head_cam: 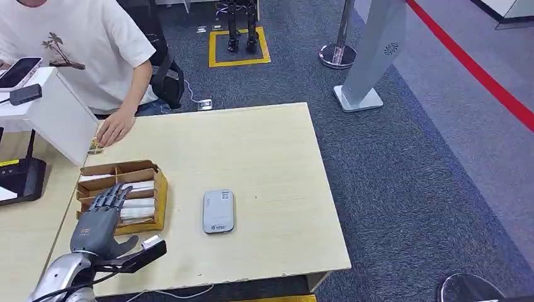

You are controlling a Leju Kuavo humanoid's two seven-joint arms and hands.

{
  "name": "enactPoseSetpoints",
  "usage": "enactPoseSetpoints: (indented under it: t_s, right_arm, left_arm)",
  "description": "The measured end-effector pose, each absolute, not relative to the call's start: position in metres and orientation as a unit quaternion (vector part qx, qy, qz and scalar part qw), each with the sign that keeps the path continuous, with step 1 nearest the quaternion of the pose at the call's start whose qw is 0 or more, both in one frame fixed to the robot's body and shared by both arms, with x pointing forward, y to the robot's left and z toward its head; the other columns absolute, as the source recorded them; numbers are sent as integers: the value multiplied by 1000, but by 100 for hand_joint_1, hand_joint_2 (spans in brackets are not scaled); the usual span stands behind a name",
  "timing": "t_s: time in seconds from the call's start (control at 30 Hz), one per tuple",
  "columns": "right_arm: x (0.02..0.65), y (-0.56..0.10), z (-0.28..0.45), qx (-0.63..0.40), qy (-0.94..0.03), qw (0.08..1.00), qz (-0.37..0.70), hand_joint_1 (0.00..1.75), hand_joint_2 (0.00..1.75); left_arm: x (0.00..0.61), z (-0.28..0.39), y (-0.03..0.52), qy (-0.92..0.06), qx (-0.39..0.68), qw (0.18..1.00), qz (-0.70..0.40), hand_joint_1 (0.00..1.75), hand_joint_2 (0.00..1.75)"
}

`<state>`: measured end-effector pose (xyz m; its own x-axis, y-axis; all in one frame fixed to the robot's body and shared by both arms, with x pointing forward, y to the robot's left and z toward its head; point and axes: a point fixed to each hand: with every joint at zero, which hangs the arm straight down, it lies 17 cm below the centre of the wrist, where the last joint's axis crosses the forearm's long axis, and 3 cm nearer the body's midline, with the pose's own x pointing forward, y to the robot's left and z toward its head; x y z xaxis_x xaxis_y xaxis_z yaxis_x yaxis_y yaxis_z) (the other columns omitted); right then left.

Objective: Pass the card to the sensor for recognition and then transmit it.

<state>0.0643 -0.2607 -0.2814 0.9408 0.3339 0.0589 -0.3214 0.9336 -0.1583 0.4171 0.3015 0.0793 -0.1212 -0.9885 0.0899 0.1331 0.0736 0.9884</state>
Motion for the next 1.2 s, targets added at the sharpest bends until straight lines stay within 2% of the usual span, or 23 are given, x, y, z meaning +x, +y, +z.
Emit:
enactPoseSetpoints:
  t_s: [1.2]
  right_arm:
    - [62, -261, -282, -72, -37, 982, 169, 0, 0]
  left_arm:
    - [411, 71, 296, -518, 403, 527, -540, 0, 175]
